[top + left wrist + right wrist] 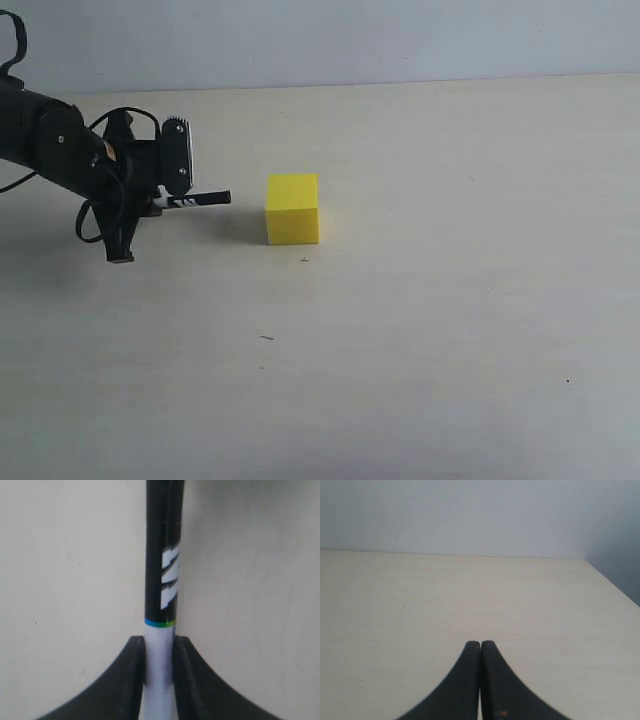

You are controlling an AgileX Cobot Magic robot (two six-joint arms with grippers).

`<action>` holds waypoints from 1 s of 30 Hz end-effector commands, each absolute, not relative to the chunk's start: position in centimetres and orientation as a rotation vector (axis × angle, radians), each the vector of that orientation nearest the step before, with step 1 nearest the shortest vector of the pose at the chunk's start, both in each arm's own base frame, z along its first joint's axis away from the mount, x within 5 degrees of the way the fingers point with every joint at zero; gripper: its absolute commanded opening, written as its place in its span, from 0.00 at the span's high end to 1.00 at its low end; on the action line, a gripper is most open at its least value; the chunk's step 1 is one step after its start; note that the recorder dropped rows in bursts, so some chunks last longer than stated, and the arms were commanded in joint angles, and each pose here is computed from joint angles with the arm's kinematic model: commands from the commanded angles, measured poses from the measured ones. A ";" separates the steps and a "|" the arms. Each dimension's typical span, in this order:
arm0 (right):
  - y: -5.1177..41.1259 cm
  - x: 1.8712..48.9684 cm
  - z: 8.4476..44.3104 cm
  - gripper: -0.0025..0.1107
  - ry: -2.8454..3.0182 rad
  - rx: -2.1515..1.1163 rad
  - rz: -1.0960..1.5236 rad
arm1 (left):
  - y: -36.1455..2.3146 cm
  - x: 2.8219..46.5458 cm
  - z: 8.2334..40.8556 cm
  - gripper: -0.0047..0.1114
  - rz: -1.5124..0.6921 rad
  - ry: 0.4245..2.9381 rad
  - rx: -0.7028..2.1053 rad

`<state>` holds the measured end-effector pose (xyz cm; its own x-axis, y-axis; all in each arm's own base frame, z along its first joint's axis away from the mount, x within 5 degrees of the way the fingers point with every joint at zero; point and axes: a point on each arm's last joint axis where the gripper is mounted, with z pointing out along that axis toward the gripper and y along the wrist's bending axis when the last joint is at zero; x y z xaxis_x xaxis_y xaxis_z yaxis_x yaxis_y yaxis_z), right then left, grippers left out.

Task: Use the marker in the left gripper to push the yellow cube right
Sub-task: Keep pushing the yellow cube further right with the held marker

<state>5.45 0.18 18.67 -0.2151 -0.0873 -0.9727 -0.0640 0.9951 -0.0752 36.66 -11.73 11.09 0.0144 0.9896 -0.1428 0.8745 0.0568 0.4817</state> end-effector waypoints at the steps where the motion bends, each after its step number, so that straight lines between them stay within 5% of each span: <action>1: 0.1 5.4 18.6 0.98 1.783 -0.106 -0.026 | -13.0 36.3 10.5 0.96 0.333 1.871 1.906; 7: 0.1 5.4 18.6 0.98 1.783 -0.106 -0.026 | -20.0 34.5 11.7 0.96 0.283 1.681 2.013; 15: 0.2 5.5 18.7 0.98 1.772 -0.106 -0.026 | -16.8 35.4 11.4 0.96 0.253 1.935 1.933; 23: 0.2 5.5 18.7 0.98 1.772 -0.106 -0.026 | -24.9 34.0 13.0 0.96 0.205 1.710 1.974; 30: 0.2 5.5 18.7 0.98 1.772 -0.106 -0.026 | -23.5 34.9 13.6 0.96 0.195 1.893 1.945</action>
